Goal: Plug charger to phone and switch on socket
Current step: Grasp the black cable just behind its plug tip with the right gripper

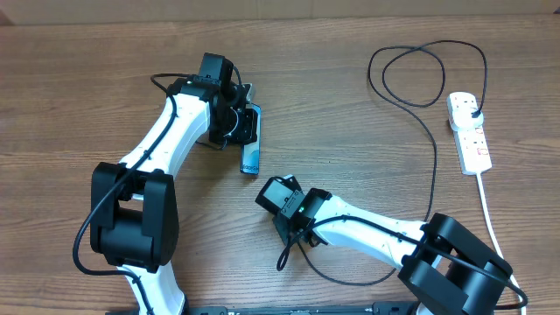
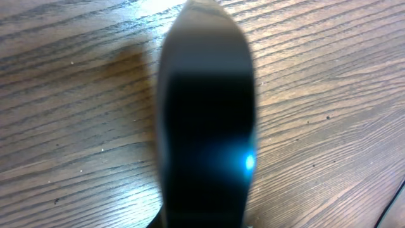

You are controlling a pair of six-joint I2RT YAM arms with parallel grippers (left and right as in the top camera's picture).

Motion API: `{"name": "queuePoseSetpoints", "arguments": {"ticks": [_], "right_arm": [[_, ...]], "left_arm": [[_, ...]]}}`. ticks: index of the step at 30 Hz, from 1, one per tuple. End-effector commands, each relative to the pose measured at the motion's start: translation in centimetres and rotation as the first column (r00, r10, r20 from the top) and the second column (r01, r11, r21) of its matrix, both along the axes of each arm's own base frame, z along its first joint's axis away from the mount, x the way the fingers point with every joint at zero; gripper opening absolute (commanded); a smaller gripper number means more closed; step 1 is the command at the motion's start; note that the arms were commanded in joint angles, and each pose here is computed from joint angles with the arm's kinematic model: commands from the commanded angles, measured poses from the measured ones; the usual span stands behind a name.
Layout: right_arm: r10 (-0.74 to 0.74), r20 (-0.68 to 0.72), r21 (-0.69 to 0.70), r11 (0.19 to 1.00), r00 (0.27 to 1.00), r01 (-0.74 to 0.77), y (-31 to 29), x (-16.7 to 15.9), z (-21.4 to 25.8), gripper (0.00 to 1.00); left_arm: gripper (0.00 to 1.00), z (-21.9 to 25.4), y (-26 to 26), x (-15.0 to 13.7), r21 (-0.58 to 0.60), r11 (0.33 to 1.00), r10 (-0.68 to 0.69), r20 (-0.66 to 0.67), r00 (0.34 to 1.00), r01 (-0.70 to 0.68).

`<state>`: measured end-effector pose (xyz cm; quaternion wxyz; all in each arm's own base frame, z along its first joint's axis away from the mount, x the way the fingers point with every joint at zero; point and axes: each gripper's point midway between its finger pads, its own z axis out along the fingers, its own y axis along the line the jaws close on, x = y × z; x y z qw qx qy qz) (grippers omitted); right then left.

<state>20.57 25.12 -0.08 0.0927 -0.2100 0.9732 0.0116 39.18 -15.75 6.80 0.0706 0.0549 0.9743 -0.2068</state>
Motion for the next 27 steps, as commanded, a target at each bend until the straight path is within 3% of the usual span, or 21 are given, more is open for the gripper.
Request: {"name": "queuePoseSetpoints", "arguments": {"ticks": [1,5,11,27], "right_arm": [[-0.117,0.010,-0.031,0.993,0.993,0.117,-2.3,1.9,-0.7,0.28],[-0.063,-0.087,0.111,0.991,0.994,0.073,-0.8,2.3,-0.6,0.41],[-0.104,-0.061,0.165,0.980,0.993,0.112,-1.5,4.8,-0.3,0.45],[-0.082,-0.037,0.208,0.974,0.996,0.088,0.0,5.7,-1.2,0.43]], "left_arm": [[0.04,0.3,-0.2,0.1,-0.002,1.000,-0.011,0.015,1.000,0.011],[0.04,0.3,-0.2,0.1,-0.002,1.000,-0.011,0.015,1.000,0.011],[0.04,0.4,-0.3,0.4,-0.004,1.000,-0.011,0.026,1.000,0.011],[0.05,0.4,-0.3,0.5,-0.005,1.000,-0.011,0.031,0.999,0.011]]}}
